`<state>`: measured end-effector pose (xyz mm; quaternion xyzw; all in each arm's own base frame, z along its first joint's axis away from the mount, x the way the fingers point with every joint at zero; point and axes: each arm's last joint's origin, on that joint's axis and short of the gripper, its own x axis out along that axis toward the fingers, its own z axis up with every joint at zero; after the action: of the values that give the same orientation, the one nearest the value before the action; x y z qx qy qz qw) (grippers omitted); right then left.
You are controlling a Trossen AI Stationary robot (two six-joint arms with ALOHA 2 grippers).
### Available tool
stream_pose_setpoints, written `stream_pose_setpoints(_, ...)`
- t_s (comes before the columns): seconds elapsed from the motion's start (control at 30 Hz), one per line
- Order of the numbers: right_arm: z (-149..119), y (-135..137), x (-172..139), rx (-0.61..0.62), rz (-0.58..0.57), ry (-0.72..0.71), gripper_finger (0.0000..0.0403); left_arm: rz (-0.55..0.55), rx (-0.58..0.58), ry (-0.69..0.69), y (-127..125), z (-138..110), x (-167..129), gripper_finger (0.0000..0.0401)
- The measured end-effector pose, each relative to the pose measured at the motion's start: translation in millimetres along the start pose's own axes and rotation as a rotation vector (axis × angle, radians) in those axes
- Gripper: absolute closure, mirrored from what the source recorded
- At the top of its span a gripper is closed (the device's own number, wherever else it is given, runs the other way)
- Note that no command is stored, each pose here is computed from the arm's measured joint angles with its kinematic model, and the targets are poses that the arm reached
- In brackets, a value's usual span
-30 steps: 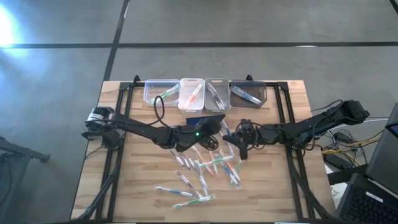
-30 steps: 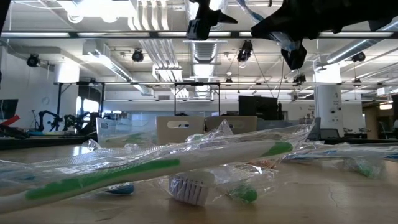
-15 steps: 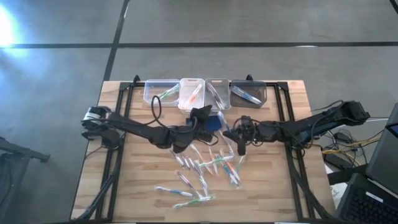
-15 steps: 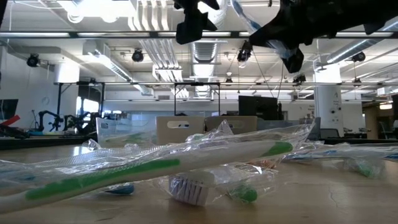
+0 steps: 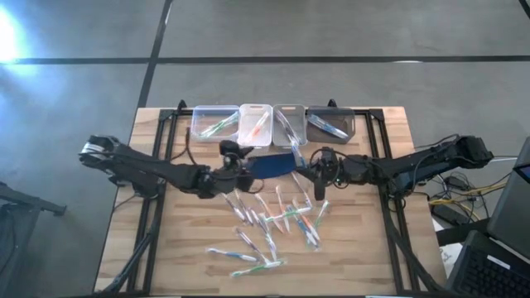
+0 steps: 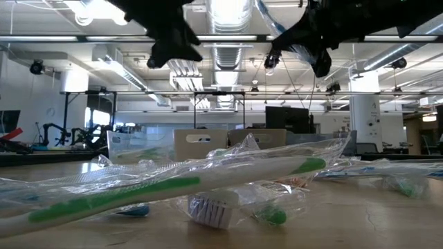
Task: Pick & Place Toothbrushes
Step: Put the blue toothbrush into the transparent black bin
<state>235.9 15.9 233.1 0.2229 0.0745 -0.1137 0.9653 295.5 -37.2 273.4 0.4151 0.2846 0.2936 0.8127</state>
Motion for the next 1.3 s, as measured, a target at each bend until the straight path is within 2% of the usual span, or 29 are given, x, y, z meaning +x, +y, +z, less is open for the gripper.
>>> stream_pose_setpoints(0.2,24.6,12.2,1.3,-0.119,0.026,-0.068,0.0385,-0.235,-0.288,-0.097,-15.1,-43.4,-16.3,0.0158)
stream_pose_setpoints(0.4,55.3,26.1,1.6,-0.25,0.003,-0.055,0.0385,-0.407,-0.492,-0.148,-39.2,-81.5,-25.0,0.0158)
stream_pose_setpoints(0.5,73.9,29.3,-0.1,-0.269,-0.065,-0.005,0.0385,-0.437,-0.574,-0.195,-51.5,-97.8,-27.0,0.0158)
stream_pose_setpoints(0.67,108.3,28.8,-10.7,-0.3,-0.251,0.077,0.0385,-0.405,-0.676,-0.286,-59.5,-115.3,-30.0,0.0158)
stream_pose_setpoints(0.8,132.4,22.7,-25.7,-0.327,-0.394,0.167,0.0385,-0.39,-0.732,-0.344,-57.7,-116.8,-31.8,0.0158)
stream_pose_setpoints(0.97,154.8,6.5,-46.2,-0.224,-0.552,0.264,0.0385,-0.386,-0.748,-0.386,-51.4,-108.2,-31.6,0.0158)
stream_pose_setpoints(1.17,163.1,-19.6,-62.6,-0.163,-0.729,0.368,0.0385,-0.35,-0.723,-0.437,-39.5,-92.4,-30.6,0.0158)
stream_pose_setpoints(1.3,165.9,-34.9,-65.1,-0.149,-0.767,0.4,0.0385,-0.335,-0.718,-0.459,-33.4,-84.8,-30.5,0.0158)
